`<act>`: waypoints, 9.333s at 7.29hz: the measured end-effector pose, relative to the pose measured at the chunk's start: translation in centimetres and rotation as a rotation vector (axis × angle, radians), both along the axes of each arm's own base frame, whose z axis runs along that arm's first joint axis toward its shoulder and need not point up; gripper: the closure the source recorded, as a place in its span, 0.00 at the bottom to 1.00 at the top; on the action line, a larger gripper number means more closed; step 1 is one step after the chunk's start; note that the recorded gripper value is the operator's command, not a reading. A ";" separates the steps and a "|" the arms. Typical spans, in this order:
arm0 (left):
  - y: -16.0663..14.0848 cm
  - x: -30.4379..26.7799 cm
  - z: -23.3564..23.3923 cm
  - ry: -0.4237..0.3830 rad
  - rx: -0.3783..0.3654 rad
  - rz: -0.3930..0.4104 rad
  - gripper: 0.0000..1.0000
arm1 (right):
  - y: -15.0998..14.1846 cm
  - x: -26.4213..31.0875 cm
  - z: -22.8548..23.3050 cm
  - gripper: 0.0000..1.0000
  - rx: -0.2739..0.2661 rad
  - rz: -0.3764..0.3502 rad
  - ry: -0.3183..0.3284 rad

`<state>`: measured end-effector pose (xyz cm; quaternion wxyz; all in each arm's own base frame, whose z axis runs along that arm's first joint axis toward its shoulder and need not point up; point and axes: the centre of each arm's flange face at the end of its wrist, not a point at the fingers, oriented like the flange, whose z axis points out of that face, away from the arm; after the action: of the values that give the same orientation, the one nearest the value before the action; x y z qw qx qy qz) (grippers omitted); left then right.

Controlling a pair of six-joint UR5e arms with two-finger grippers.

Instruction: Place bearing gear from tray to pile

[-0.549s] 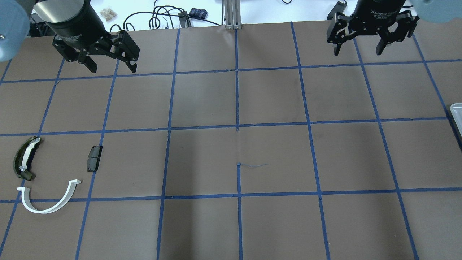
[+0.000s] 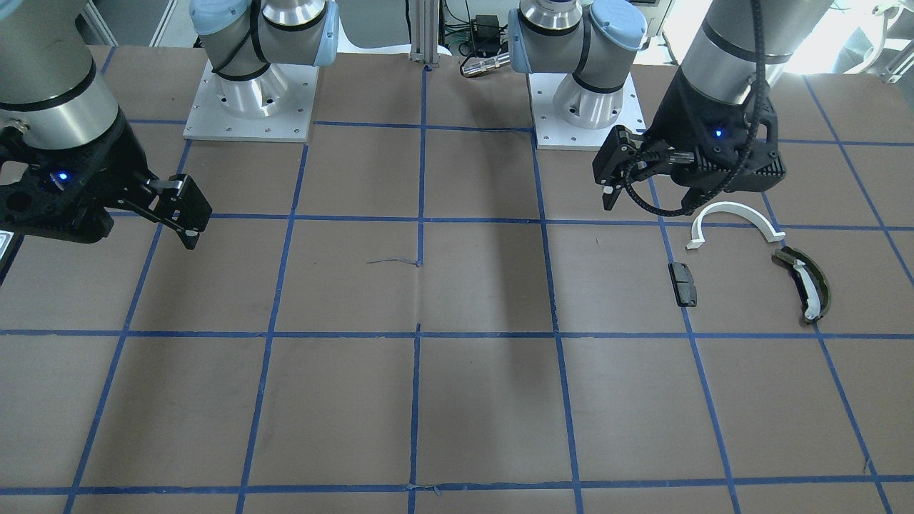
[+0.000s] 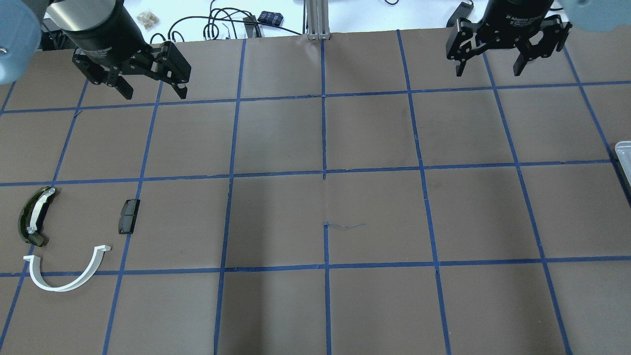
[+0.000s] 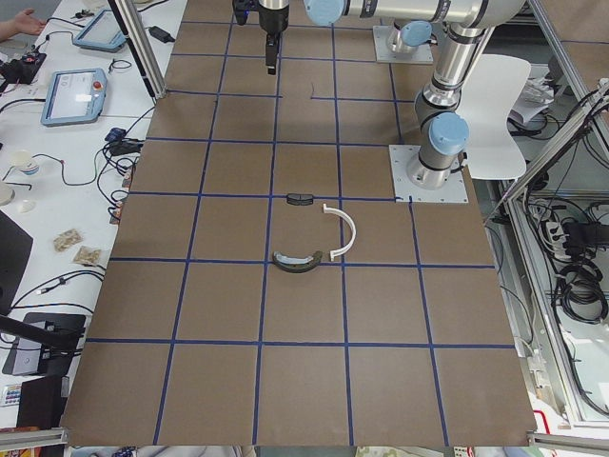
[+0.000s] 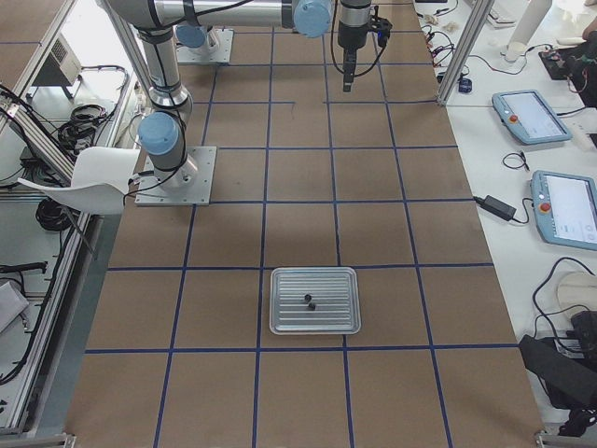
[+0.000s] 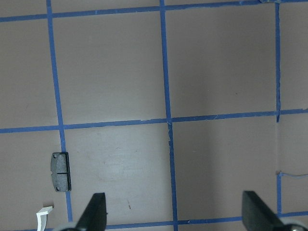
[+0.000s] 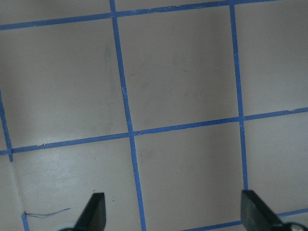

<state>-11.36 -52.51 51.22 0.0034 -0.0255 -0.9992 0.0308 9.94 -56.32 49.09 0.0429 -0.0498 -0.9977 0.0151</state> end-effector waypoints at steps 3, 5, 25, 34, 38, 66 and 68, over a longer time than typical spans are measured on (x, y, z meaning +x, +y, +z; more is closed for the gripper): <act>0.1 0.0 -0.1 -0.009 0.003 0.010 0.00 | -0.8 -4.1 -1.1 0.00 0.064 0.269 0.052; 0.0 -0.2 -0.1 -0.009 0.002 0.022 0.00 | -1.4 -14.0 -2.5 0.00 0.134 0.404 0.044; 0.1 -0.7 -0.5 0.001 0.009 0.058 0.00 | 8.1 -54.5 -31.1 0.64 0.177 1.677 -0.026; 0.1 -0.7 -0.4 0.003 0.008 0.056 0.00 | 4.5 -44.1 -19.1 0.98 0.084 1.372 0.034; 0.6 -0.1 -0.4 -0.003 0.009 0.048 0.00 | -2.7 -24.1 -17.1 0.96 0.046 1.151 -0.004; -3.0 -23.0 -33.7 -0.008 0.058 0.144 0.61 | 13.1 -58.6 -29.3 0.11 -0.063 0.839 -0.025; -3.0 -23.1 -34.0 -0.007 0.064 0.144 1.00 | 12.5 -58.9 -30.4 0.17 -0.071 0.863 0.005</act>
<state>-34.47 -55.52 17.25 -0.0015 0.0465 -0.9989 -0.0009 -48.94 -43.83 18.66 0.0336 0.3706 -0.9258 0.0661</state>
